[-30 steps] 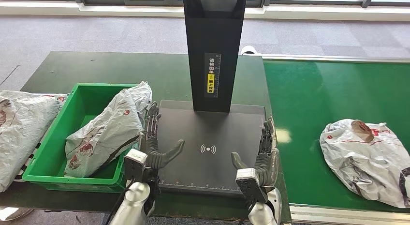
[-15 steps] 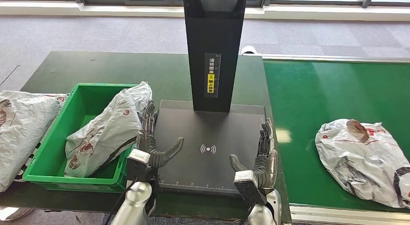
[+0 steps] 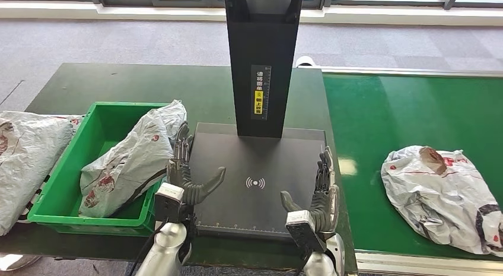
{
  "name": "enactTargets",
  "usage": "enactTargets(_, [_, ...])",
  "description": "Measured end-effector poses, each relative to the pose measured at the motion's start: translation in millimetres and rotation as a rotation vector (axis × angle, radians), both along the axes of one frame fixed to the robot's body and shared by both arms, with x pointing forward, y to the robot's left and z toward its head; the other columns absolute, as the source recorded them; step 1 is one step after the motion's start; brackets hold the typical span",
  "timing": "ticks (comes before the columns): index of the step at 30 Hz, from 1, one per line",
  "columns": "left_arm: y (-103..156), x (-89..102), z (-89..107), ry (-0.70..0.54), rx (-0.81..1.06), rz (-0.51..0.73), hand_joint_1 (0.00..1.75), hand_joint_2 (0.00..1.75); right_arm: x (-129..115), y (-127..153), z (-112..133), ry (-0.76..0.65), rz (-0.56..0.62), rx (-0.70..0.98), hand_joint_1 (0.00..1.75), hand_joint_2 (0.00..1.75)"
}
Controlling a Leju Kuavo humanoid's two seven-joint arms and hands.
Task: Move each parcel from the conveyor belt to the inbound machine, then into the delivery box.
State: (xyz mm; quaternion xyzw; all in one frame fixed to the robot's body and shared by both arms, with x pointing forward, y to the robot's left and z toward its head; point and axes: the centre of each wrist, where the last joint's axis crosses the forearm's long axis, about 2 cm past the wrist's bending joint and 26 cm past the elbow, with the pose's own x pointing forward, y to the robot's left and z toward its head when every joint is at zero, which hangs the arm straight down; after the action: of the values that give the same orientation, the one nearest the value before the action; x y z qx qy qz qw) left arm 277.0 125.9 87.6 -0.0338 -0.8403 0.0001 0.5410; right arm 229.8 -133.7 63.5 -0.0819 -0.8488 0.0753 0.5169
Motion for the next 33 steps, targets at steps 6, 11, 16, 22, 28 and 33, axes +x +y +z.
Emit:
enactTargets(6, [-0.8,-0.2,0.0,0.005,-0.032,-0.038,0.0,1.75,0.0,0.1,0.0,-0.001,0.007,-0.004,0.0,1.75])
enactTargets(11, [-1.5,-0.3,-0.3,0.006,-0.044,-0.067,0.0,1.75,0.0,-0.2,-0.1,-0.001,0.002,-0.005,0.0,1.75])
enactTargets(16, [-2.0,-0.5,-1.2,0.01,-0.046,-0.08,0.0,1.75,-0.1,-0.3,-0.2,0.0,-0.003,-0.002,0.0,1.75])
enactTargets(22, [-2.3,-0.8,-2.2,0.014,-0.045,-0.086,0.0,1.75,-0.1,-0.3,-0.2,0.0,-0.004,-0.001,0.0,1.75])
enactTargets(28, [-2.6,-1.0,-2.8,0.016,-0.046,-0.092,0.0,1.75,0.0,-0.3,-0.2,0.0,-0.006,-0.001,0.0,1.75])
enactTargets(33, [-3.1,-1.3,-4.5,0.022,-0.039,-0.101,0.0,1.75,0.3,-0.6,-1.2,-0.005,-0.017,-0.024,0.0,1.75])
